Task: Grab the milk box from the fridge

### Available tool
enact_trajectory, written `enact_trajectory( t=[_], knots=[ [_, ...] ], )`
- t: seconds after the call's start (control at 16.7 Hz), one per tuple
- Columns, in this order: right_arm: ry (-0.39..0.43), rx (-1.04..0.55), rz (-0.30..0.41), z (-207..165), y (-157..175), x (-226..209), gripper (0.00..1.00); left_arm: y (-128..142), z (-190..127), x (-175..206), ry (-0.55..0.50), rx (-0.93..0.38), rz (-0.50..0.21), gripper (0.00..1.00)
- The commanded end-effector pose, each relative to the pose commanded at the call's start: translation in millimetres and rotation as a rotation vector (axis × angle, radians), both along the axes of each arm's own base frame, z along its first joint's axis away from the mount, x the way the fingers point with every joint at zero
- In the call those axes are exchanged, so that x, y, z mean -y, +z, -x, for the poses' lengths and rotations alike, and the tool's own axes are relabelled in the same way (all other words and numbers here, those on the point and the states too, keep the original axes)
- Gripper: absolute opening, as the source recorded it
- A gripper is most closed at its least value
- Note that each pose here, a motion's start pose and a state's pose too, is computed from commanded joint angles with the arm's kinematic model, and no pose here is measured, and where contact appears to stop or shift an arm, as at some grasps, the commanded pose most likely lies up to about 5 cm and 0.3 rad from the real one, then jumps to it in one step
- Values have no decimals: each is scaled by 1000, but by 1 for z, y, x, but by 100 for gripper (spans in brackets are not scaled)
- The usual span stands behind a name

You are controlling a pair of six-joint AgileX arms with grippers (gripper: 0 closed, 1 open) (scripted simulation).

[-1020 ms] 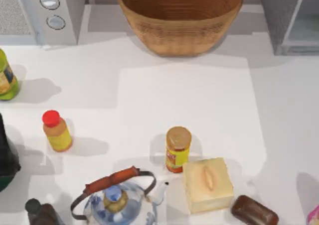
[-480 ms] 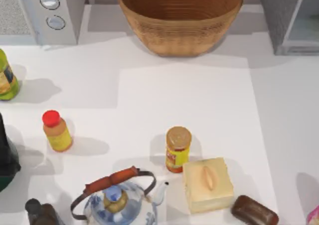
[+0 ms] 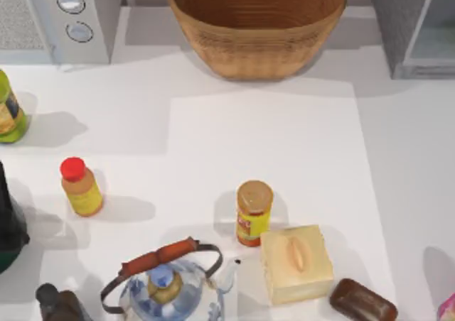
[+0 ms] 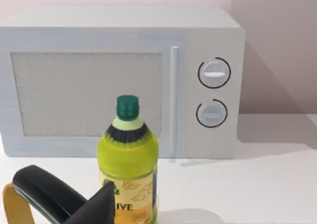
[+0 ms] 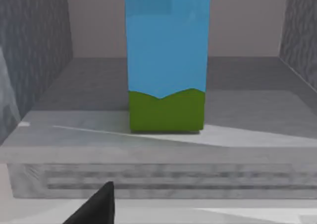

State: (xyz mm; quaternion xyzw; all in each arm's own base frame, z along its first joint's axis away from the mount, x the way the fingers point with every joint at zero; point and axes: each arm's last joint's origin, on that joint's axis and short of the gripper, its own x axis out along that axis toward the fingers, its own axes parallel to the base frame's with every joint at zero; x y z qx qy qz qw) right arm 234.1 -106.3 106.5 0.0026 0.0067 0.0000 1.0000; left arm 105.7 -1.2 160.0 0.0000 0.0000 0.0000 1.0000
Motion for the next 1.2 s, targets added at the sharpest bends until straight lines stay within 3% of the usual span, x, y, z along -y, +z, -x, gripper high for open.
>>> enact_trajectory(
  t=[0.6, 1.2],
  knots=[
    [-9, 26, 10, -171, 12, -15, 100, 0, 0, 0, 0, 0, 0, 100],
    [-10, -1, 5, -195, 9, -24, 100, 0, 0, 0, 0, 0, 0, 100]
  ],
)
